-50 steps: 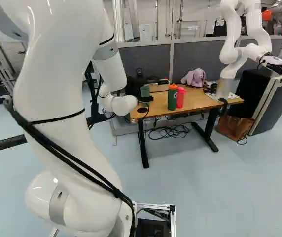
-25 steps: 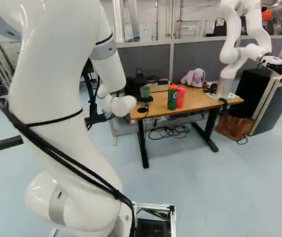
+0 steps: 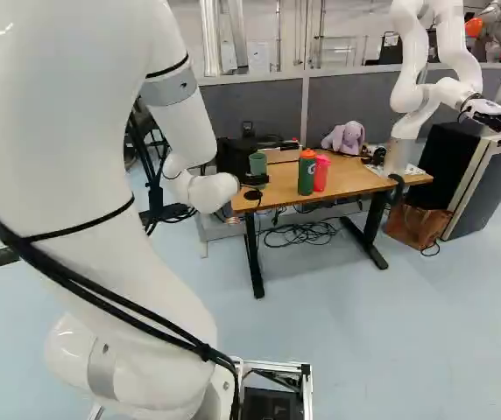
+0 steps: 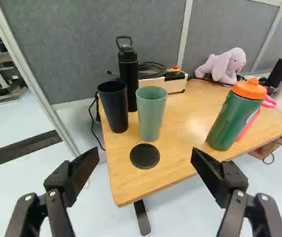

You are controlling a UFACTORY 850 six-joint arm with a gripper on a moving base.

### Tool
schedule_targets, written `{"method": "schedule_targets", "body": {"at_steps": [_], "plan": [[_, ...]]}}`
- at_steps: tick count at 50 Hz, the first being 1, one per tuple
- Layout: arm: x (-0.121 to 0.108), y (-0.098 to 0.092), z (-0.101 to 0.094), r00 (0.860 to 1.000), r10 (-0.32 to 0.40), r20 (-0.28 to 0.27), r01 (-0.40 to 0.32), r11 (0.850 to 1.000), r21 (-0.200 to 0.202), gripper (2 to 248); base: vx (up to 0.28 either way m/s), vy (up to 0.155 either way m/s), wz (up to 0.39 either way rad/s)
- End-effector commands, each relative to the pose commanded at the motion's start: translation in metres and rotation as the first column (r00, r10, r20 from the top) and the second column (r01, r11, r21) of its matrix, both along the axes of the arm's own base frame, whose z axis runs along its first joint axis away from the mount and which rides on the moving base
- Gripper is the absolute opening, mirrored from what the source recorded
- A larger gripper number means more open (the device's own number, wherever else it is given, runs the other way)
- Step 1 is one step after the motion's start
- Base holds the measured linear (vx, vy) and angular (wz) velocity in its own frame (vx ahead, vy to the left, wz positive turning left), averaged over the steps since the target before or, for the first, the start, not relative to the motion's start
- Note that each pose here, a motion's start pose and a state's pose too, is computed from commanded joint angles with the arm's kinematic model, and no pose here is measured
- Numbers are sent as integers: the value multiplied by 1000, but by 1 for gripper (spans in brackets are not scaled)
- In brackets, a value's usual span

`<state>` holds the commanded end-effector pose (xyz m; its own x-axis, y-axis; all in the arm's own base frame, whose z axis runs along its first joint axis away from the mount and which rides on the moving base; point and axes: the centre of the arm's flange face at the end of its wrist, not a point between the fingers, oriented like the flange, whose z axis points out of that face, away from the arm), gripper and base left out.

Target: Place the green cup on the table

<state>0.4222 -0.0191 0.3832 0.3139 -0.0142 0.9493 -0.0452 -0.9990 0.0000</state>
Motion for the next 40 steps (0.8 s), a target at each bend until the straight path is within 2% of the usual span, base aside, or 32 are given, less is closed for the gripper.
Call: {"method": "schedule_targets", "body": {"at_steps": [40], "plan": [[-103, 14, -6, 1000, 30, -8, -30, 1000, 0, 247, 0, 0, 0]]}}
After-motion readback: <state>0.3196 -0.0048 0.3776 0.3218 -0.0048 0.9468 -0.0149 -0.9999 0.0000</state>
